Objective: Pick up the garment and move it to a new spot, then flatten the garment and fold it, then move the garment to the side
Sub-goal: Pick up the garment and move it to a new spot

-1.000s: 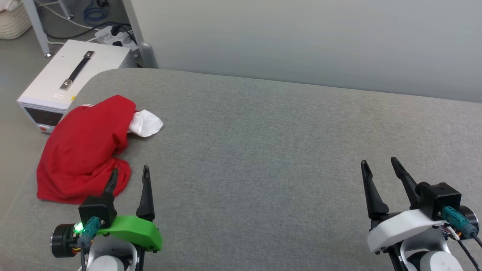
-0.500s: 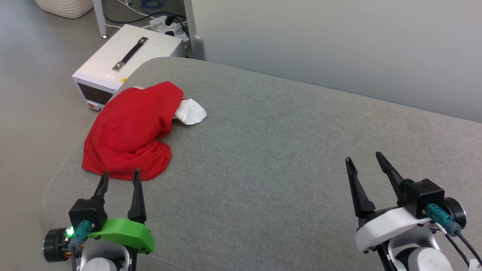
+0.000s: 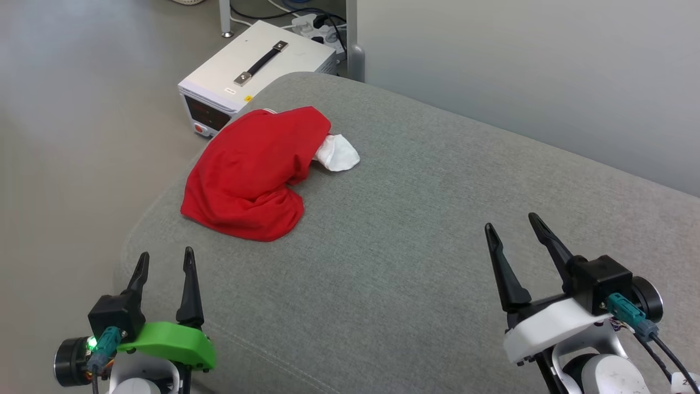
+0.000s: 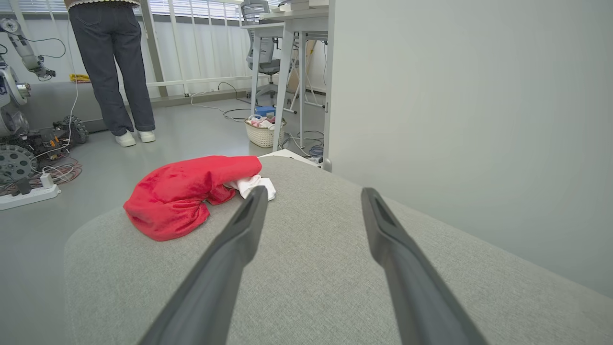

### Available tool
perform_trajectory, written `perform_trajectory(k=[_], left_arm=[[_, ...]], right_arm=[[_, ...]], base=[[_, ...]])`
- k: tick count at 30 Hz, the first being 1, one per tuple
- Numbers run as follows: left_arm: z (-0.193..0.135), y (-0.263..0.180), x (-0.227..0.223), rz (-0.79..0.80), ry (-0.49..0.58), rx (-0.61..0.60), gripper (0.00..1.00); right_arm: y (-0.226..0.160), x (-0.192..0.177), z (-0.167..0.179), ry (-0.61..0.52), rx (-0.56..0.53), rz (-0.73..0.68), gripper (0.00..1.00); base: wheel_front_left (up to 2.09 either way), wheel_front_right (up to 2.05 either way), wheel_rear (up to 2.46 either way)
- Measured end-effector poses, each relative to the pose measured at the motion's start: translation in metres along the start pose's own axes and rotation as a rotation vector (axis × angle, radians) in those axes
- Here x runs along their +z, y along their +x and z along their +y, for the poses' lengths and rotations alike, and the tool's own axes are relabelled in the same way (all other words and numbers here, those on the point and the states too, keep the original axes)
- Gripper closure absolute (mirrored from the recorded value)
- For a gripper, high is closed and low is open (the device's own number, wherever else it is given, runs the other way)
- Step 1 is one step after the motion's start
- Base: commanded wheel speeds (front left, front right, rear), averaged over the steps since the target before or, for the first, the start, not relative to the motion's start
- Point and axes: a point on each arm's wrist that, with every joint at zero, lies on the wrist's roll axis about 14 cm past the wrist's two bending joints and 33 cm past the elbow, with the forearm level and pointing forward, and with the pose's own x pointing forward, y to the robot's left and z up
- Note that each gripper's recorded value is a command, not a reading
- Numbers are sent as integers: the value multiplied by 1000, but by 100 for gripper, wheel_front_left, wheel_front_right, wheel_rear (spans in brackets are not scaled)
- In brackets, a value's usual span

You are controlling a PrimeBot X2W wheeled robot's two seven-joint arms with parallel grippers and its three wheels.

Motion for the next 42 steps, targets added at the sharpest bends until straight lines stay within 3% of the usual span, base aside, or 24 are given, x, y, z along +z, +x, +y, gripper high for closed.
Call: perform_trajectory(k=[21,30,42], left_arm=[[34,-4,9,-34,8,98,0],[24,37,22,-56,32,61,0],[-14,148,30,41,-1,-55,0]], right_arm=[[26,9,29,34,109,-46,0],[30,7,11,38,70,-42,0],[37,-13,-38,29,-13,-5,0]], base=[[0,0,0],[0,0,0],[0,0,0]])
